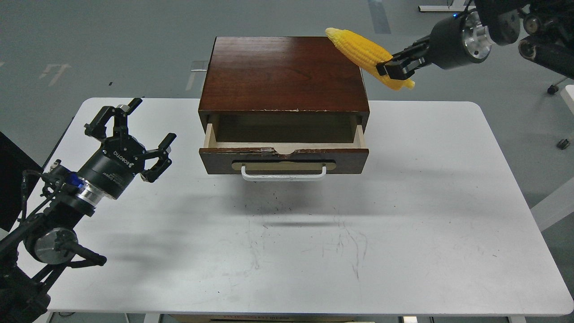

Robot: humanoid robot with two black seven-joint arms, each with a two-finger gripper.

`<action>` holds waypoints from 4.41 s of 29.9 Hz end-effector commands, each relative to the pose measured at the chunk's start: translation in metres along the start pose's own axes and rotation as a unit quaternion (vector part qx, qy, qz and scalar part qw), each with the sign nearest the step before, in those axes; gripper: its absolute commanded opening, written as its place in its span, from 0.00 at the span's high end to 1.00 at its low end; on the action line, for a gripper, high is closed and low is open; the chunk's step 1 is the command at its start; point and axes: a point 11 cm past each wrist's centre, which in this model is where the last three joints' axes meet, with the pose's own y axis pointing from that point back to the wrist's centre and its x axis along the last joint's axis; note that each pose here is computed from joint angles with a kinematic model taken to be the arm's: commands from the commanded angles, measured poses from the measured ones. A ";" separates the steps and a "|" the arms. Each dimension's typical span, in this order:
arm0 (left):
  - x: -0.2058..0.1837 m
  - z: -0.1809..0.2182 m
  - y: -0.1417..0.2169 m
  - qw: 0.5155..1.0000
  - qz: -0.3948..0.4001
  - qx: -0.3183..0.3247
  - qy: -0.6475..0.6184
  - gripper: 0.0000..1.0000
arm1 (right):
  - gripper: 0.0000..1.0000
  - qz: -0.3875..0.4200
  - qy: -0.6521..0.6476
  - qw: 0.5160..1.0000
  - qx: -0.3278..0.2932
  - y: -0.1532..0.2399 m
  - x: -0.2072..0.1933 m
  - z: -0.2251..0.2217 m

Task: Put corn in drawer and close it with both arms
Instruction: 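Lift the corn and carry it over the wooden chest, then lower the corn into the open drawer and release it, then withdraw the right gripper up and away from the drawer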

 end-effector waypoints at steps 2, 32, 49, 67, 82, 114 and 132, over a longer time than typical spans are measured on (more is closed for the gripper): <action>-0.004 -0.004 0.001 1.000 -0.004 0.002 0.005 0.00 | 0.70 -0.002 0.011 1.000 0.009 -0.005 0.007 -0.011; -0.002 -0.001 0.002 1.000 -0.003 0.002 0.000 0.00 | 0.70 -0.003 0.134 0.988 0.082 -0.043 0.038 -0.099; 0.000 0.009 0.007 1.000 -0.006 0.007 -0.016 0.00 | 0.70 -0.023 0.232 0.968 0.096 -0.065 0.032 -0.130; -0.001 0.006 0.007 1.000 -0.007 0.010 -0.013 0.00 | 0.63 -0.058 0.256 0.960 0.099 -0.081 0.010 -0.135; -0.004 0.001 0.006 1.000 -0.009 0.012 -0.008 0.00 | 0.39 -0.066 0.249 0.961 0.104 -0.086 -0.001 -0.133; 0.003 0.000 0.009 1.000 0.000 0.015 -0.012 0.00 | 0.05 0.284 -0.457 0.829 0.151 0.024 -0.071 0.020; 0.012 0.012 0.014 0.999 0.013 -0.029 -0.018 0.00 | 0.04 0.348 -0.765 0.526 0.130 -0.031 -0.228 0.036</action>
